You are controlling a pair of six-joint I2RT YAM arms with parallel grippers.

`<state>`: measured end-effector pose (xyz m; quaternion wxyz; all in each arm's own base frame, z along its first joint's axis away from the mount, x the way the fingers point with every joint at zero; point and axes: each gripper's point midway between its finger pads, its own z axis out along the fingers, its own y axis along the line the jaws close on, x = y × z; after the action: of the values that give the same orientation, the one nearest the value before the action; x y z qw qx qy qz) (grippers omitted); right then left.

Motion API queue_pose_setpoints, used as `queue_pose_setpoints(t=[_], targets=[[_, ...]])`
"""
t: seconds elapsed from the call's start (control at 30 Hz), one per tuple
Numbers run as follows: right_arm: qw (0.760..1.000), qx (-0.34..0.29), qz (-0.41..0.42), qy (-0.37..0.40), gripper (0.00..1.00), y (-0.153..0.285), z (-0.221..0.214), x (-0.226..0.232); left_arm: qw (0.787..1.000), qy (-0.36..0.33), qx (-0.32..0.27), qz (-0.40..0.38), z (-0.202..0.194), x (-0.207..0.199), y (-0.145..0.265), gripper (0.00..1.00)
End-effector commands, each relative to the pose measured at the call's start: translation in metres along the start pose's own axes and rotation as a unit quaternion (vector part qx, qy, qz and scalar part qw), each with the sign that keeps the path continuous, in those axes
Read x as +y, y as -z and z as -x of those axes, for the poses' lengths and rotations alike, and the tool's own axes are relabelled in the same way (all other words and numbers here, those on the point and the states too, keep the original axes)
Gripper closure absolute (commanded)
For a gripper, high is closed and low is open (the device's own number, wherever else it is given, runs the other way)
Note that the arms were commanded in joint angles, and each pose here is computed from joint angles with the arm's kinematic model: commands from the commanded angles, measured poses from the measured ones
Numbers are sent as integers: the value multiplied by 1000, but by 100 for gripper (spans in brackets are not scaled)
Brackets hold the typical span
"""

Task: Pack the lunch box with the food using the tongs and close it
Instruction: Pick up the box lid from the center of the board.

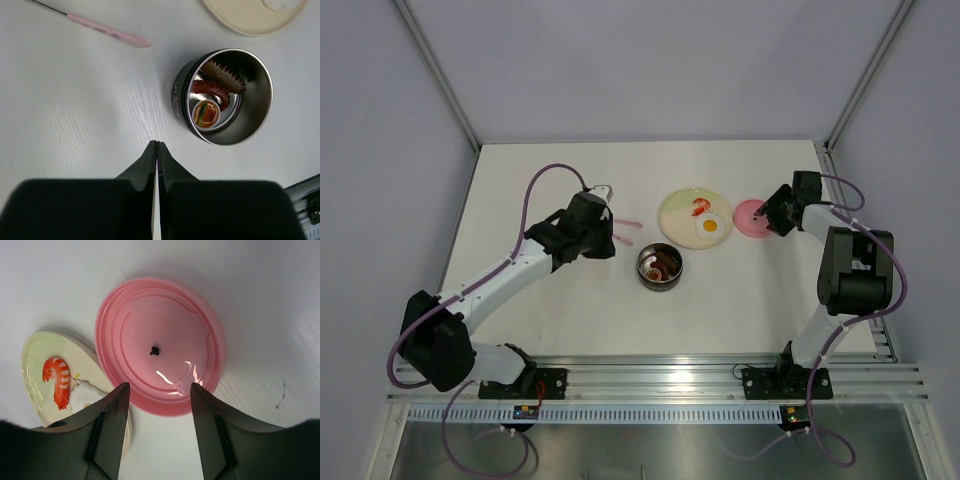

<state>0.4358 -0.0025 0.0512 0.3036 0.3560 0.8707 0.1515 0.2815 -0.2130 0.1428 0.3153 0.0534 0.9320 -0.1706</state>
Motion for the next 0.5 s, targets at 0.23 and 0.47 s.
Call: queue_pose_setpoints(t=[0.23,0.47], targets=[[999,-49,-10,17,40,19,15,-5,1000,6,-26,-10,16,-6,3,100],[996,-85,-4,29,38,44,25,-2,999,7,-30,-9,15,-4,7,100]])
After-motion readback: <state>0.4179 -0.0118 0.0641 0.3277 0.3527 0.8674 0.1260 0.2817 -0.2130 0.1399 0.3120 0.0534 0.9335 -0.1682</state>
